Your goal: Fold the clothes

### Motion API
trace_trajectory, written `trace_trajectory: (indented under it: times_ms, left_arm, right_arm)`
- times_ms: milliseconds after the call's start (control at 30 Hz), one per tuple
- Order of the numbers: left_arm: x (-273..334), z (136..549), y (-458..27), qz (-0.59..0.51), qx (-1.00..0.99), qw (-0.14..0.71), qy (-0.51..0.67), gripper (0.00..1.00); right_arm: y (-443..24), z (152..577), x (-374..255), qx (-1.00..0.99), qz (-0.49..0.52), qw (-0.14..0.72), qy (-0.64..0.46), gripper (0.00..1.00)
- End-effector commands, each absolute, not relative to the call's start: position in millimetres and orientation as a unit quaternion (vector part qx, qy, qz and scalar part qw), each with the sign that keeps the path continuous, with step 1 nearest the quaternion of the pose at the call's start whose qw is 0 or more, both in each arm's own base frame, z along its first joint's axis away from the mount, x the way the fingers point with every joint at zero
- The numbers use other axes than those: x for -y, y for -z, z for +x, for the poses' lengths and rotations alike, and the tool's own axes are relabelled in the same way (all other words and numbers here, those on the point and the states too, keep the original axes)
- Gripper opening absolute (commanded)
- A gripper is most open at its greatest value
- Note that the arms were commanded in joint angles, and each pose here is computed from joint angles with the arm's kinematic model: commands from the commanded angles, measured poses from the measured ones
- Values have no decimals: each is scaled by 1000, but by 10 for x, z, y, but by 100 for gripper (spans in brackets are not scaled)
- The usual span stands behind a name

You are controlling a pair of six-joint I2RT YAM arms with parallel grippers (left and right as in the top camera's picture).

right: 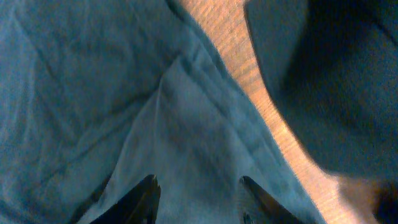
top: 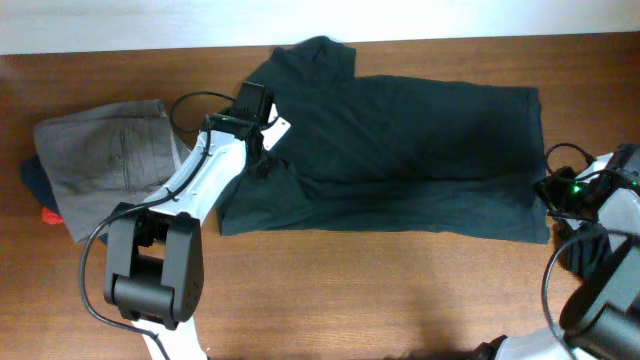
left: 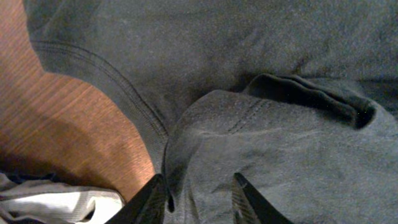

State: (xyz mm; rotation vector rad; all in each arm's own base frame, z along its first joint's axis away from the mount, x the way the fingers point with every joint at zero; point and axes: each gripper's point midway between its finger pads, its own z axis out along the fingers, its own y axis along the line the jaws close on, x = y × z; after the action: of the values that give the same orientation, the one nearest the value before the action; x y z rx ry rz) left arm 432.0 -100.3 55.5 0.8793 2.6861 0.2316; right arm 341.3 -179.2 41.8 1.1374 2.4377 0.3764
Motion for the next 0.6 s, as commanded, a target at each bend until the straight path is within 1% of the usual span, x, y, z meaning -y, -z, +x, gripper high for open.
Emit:
trace_trajectory:
  times_ms: [0, 33, 67, 100, 167, 267, 367, 400, 433, 467, 500, 533, 567]
  left_arm:
    - [976, 4348, -555, 283, -943, 154, -80, 30]
    - [977, 4348, -555, 282, -943, 154, -79, 28]
    - [977, 4348, -555, 282, -943, 154, -79, 27]
    - [977, 4348, -555, 282, -943, 154, -79, 26]
    - [976, 4348, -555, 280, -944, 154, -79, 24]
    - [977, 4348, -555, 273, -946, 155, -78, 23]
    - [976, 4348, -555, 273, -946, 155, -78, 22]
    - [976, 4348, -557, 273, -946, 155, -78, 22]
    - [976, 4348, -555, 273, -946, 155, -78, 22]
    - [976, 4348, -557, 273, -946, 155, -78, 22]
    - [971, 4349, -555, 273, -946, 155, -78, 21]
    - [967, 4350, -555, 272, -946, 155, -79, 18]
    - [959, 4352, -555, 272, -947, 155, -79, 17]
  right_arm:
    - [-324, 3550, 1829, -891, 373, 225, -126, 45]
    - [-300, 3579, 1853, -891, 371, 230, -124, 44]
    - [-289, 3596, 1865, -891, 370, 233, -123, 44]
    - [-275, 3603, 1868, -891, 370, 234, -123, 41]
    - [-230, 3603, 1877, -893, 370, 230, -117, 41]
    - [-140, 3564, 1913, -896, 375, 217, -96, 41]
    - [-72, 3560, 1895, -897, 376, 210, -100, 41]
    - [-47, 3555, 1893, -898, 376, 207, -100, 38]
    - [-27, 3549, 1889, -898, 377, 204, -101, 31]
    - [-22, 3546, 1888, -898, 377, 204, -101, 27]
    - [-18, 3542, 1881, -898, 377, 202, -102, 21]
    - [-24, 3543, 1884, -898, 377, 203, -102, 11]
    - [-38, 3543, 1894, -897, 378, 205, -101, 4]
